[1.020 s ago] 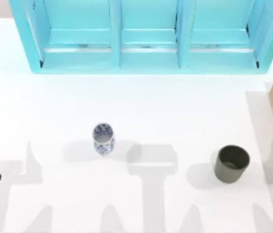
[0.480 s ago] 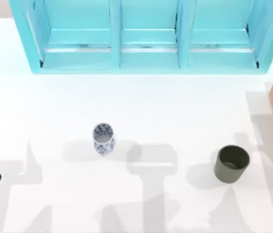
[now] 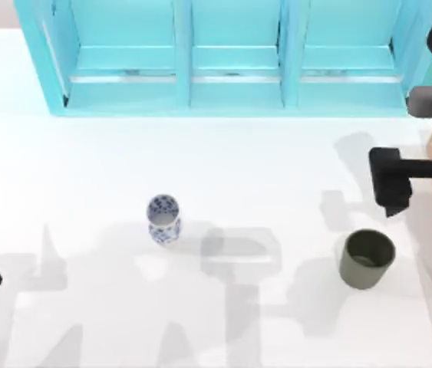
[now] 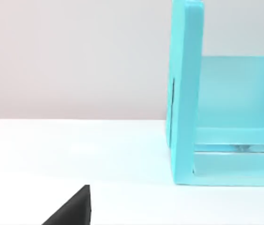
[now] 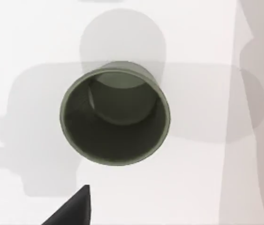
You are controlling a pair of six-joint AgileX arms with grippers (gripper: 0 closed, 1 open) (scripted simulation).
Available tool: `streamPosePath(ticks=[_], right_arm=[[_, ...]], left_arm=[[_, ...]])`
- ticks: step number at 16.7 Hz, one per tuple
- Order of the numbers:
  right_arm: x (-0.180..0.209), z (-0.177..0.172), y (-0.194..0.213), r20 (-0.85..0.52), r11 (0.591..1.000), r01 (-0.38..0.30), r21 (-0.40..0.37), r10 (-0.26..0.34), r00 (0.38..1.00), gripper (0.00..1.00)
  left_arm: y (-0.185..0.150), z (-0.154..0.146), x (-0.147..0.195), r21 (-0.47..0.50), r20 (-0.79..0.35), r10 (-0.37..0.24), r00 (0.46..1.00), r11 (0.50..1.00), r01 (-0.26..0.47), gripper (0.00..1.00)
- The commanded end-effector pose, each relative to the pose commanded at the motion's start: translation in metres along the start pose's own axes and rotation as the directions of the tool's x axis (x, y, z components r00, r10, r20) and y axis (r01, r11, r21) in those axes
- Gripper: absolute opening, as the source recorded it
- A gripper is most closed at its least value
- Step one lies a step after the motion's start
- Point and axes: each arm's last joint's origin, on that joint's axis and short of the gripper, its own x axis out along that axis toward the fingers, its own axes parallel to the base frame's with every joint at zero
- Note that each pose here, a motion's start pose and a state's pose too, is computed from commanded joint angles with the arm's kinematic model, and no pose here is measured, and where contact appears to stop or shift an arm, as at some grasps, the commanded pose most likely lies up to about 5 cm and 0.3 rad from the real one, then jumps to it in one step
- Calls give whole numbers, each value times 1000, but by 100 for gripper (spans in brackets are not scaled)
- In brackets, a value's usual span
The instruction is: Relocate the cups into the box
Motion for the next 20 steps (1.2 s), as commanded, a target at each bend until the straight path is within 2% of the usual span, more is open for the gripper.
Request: streamPosePath(ticks=[4, 11, 20], right_arm=[[10, 19, 21, -110, 999, 42, -2, -42, 993, 100], [16, 20, 22, -122, 999, 48, -2, -47, 991, 100], [101, 11, 20, -116, 999, 45, -2, -45, 992, 100]], left_arm=[[0, 0, 0, 0, 0, 0, 1000, 1000, 0, 100], [0, 0, 0, 0, 0, 0, 1000, 1000, 0, 100], [0, 0, 0, 0, 0, 0, 1000, 1000, 0, 100]])
